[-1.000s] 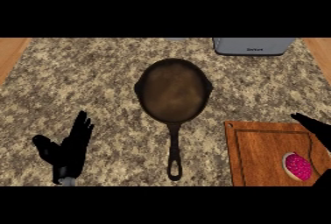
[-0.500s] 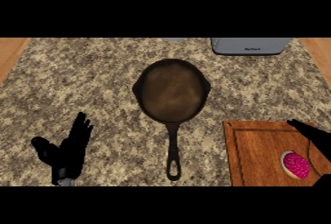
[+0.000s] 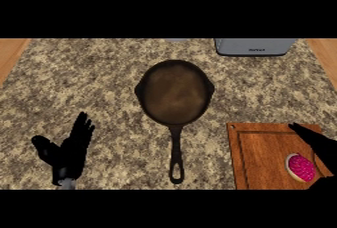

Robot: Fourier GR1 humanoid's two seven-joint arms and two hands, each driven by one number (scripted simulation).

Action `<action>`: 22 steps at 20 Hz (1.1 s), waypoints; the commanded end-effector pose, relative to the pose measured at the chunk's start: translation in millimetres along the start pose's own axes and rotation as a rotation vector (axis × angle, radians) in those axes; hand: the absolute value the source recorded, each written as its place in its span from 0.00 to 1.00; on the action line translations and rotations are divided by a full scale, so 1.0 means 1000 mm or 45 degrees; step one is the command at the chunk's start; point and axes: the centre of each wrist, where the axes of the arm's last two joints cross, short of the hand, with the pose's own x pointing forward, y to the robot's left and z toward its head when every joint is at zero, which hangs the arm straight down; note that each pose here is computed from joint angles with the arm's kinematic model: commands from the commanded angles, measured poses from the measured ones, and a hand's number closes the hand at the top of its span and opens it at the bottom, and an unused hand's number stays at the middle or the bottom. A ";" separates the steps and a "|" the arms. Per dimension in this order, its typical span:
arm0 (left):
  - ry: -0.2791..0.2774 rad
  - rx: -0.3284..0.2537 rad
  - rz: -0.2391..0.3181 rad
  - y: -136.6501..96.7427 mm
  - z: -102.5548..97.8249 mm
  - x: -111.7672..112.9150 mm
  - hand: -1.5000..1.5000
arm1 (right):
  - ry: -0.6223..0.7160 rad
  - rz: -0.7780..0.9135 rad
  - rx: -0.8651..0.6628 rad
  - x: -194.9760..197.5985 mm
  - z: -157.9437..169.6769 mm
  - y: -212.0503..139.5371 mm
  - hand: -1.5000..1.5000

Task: Pick the cupcake from the cutting board and place it in the pan

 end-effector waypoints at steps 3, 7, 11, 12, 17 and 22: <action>0.036 0.031 -0.018 -0.011 -0.012 -0.009 0.50 | -0.044 -0.051 0.054 0.019 -0.022 0.014 1.00; 0.033 -0.001 -0.002 0.004 -0.001 -0.017 0.50 | -0.195 0.064 -0.031 -0.005 -0.027 0.022 1.00; 0.063 0.008 0.019 0.011 0.010 -0.014 0.50 | -0.203 0.054 -0.093 -0.013 -0.022 0.014 1.00; 0.040 0.013 0.006 0.002 0.001 -0.002 0.50 | -0.198 0.058 -0.092 0.001 -0.033 0.004 1.00; 0.033 0.031 -0.018 -0.013 0.007 -0.008 0.50 | -0.187 0.083 -0.067 -0.012 -0.017 0.023 1.00; 0.030 -0.046 -0.020 -0.015 0.003 -0.008 0.50 | -0.307 0.066 -0.139 0.165 -0.026 0.072 1.00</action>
